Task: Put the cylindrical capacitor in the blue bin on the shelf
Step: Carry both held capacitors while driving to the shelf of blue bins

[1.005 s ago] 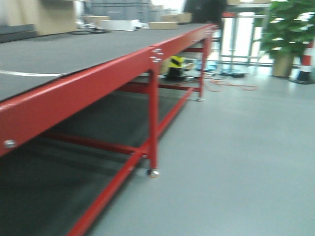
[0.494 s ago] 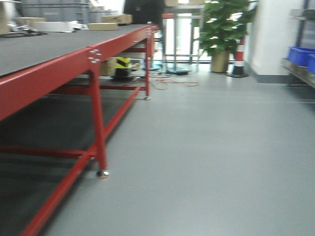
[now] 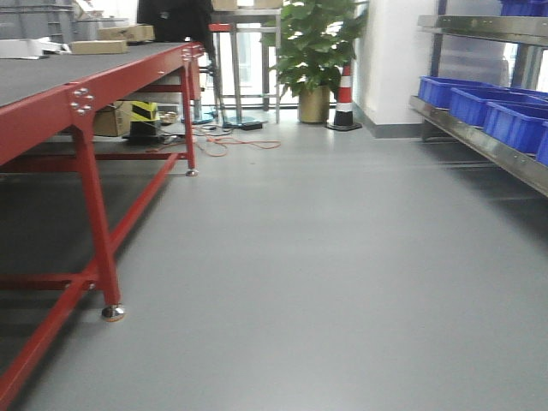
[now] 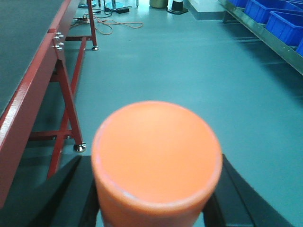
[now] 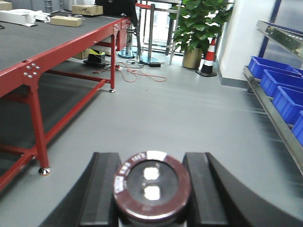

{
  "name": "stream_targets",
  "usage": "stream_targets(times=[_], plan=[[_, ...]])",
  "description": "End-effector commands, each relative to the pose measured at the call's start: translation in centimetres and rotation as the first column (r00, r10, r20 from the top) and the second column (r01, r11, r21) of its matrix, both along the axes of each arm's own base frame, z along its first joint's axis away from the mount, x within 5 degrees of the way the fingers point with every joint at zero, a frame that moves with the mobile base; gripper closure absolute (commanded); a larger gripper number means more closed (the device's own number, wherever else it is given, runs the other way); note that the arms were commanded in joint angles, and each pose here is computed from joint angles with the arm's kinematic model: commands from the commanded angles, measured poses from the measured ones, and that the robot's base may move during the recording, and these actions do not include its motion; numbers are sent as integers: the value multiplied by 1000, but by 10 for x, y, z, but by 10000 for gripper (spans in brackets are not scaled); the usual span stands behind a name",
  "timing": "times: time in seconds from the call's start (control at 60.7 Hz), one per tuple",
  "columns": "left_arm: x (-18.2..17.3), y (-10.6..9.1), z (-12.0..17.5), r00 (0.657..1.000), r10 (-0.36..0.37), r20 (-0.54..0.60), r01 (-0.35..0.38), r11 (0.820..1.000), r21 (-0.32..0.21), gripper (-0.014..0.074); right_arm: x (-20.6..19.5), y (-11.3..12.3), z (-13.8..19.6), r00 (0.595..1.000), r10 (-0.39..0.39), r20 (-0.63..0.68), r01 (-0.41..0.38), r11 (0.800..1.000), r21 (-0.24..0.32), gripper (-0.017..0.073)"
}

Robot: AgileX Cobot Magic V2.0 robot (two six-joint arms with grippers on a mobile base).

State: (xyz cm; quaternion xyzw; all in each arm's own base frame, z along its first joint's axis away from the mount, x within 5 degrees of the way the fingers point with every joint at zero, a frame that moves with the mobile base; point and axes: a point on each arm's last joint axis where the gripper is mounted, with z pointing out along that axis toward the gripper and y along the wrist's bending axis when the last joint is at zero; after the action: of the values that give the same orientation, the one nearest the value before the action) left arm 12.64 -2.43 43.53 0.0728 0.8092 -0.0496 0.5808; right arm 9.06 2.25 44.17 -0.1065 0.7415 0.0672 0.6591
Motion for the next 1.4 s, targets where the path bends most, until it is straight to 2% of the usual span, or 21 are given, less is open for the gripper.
stream_targets(times=[0.0, 1.383], plan=[[-2, -1, 3, 1000, -8, 25, 9, 1000, -14, 705, -1, -1, 2, 1000, -5, 31, 5, 1000, -5, 702], [-2, -1, 3, 1000, -8, 25, 9, 1000, -14, 705, -1, -1, 2, 1000, -5, 31, 5, 1000, -5, 702]])
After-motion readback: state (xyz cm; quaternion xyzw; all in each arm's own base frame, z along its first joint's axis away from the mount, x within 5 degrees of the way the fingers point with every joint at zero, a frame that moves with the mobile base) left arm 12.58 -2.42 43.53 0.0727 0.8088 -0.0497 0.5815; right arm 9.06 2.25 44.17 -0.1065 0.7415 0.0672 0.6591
